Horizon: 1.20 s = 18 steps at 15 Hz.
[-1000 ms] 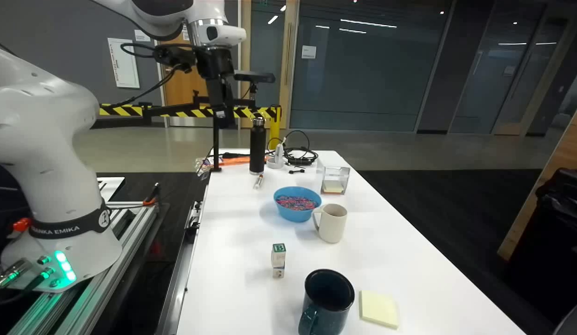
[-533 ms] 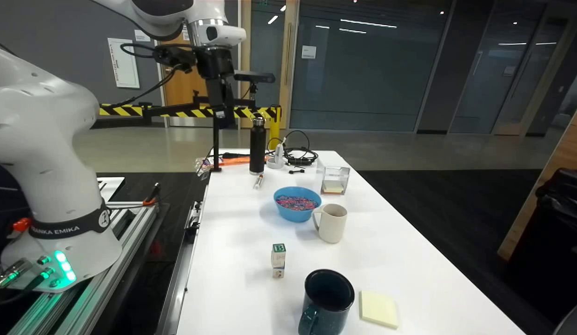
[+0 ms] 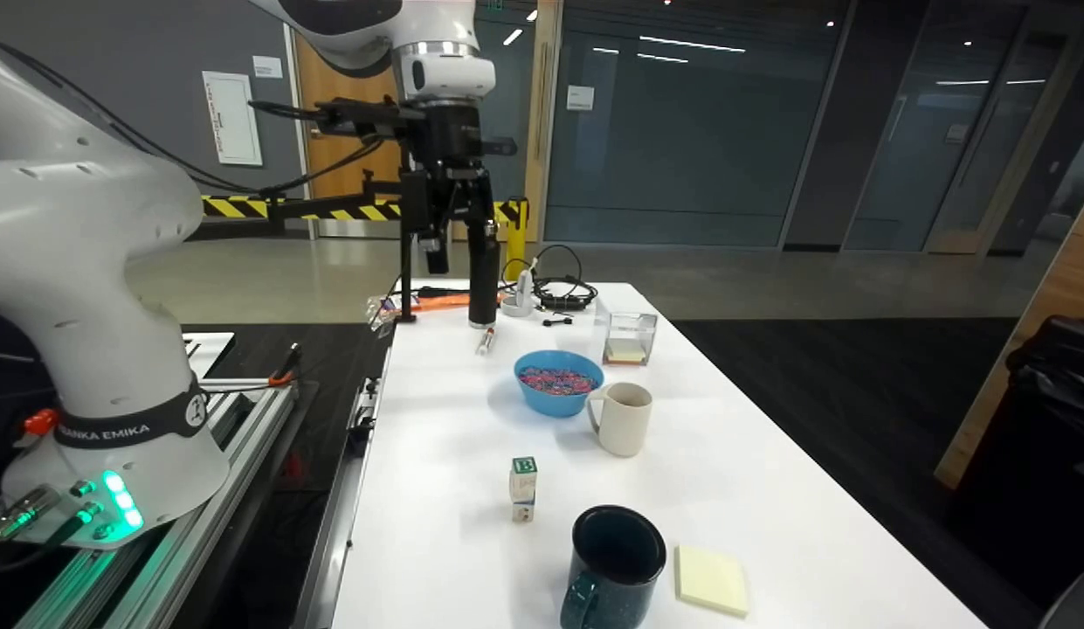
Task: Put one letter block into the white cup
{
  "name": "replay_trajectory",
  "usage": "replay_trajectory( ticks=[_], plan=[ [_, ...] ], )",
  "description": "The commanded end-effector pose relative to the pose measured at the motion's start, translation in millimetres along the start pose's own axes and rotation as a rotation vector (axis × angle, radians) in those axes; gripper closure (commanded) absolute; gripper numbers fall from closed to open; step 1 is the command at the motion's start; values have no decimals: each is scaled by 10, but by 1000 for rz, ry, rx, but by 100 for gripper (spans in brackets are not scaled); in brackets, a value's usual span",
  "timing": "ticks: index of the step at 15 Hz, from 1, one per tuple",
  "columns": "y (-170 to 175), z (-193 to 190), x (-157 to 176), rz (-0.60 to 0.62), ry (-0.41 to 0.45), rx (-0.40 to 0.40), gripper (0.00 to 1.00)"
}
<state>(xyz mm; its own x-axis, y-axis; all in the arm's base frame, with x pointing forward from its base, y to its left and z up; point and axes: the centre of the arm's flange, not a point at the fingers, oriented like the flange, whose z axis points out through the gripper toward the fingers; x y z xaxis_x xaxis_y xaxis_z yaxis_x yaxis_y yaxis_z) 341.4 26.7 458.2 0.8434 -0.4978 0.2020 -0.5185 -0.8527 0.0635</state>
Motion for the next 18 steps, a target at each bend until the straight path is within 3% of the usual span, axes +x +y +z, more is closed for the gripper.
replay_trajectory(
  ticks=[1,5,8,10,11,14,15,18],
  plan=[
    [112,233,407,182,-74,39,0],
    [119,434,487,342,-165,95,0],
    [38,593,468,305,-171,117,0],
    [-38,694,507,367,-105,96,0],
    [65,582,457,304,-141,90,0],
    [2,661,488,339,-128,96,0],
    [4,672,451,240,-177,87,0],
    [34,872,390,62,-211,67,0]
  ],
)
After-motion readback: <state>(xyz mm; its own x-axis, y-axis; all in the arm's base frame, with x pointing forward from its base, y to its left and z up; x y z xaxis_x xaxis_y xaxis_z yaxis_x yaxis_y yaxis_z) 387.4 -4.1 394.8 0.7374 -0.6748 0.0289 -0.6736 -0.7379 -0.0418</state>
